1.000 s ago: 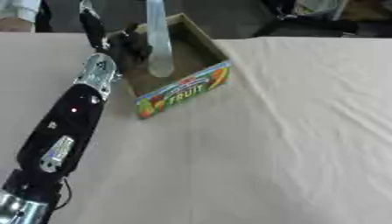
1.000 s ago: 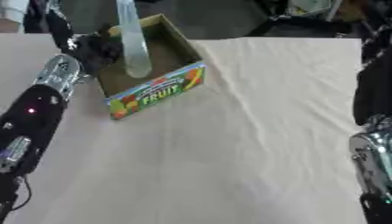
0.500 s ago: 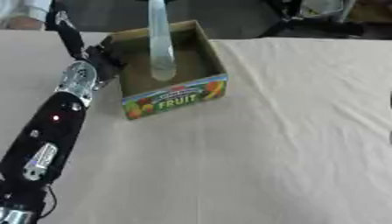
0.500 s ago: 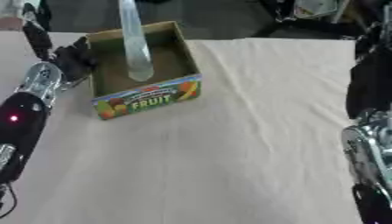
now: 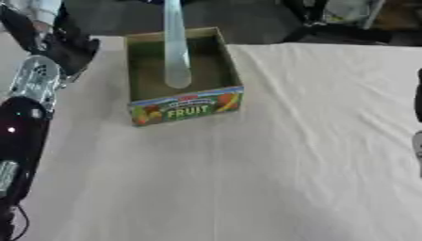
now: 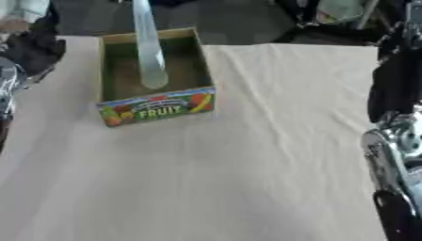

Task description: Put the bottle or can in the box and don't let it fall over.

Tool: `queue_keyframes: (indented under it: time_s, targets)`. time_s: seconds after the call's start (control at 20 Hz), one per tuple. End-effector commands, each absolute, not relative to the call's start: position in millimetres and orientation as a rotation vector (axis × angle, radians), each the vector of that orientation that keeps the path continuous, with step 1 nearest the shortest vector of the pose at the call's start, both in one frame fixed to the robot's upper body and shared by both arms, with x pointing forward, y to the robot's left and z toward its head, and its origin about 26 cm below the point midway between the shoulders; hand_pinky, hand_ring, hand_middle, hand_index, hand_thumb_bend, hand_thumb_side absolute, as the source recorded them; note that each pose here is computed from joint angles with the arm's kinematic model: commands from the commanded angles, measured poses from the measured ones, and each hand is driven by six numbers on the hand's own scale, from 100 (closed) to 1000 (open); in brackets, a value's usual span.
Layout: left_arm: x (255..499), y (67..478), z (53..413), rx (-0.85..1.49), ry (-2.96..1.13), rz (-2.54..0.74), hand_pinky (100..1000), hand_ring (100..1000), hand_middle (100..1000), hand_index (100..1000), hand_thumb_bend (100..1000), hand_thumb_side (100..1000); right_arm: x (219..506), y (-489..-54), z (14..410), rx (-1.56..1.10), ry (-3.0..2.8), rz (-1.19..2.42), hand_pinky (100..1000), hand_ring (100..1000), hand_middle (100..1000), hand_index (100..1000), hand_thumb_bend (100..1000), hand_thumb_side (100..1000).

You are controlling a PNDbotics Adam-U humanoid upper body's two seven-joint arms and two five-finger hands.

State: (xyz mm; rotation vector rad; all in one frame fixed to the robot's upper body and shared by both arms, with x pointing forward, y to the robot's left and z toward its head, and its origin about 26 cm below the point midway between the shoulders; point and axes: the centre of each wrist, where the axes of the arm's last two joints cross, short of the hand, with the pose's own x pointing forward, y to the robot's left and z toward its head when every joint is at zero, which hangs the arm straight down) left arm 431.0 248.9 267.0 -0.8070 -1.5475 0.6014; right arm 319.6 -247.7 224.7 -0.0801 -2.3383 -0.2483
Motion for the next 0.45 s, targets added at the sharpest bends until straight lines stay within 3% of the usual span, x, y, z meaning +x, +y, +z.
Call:
queue_keyframes:
  time_s: [0.05, 0.3, 0.35, 0.45]
  targets:
    - [412, 262, 297, -0.864, -1.680, 0.569, 100, 100, 100, 966, 728, 1000, 318, -254, 231, -0.115, -2.362, -0.238, 1000, 947, 935, 882, 100, 762]
    - [384, 292, 309, -0.784, -1.859, 0.600, 100, 100, 105, 924, 698, 1000, 317, -257, 232, -0.135, -2.368, -0.244, 1000, 946, 935, 882, 100, 754]
    - [378, 301, 312, -0.750, -1.897, 0.620, 100, 216, 195, 898, 688, 980, 317, -258, 232, -0.141, -2.371, -0.247, 1000, 946, 934, 882, 100, 752]
    - [363, 320, 317, -0.676, -1.982, 0.659, 300, 404, 330, 860, 670, 948, 316, -260, 233, -0.153, -2.378, -0.254, 1000, 945, 934, 882, 100, 750]
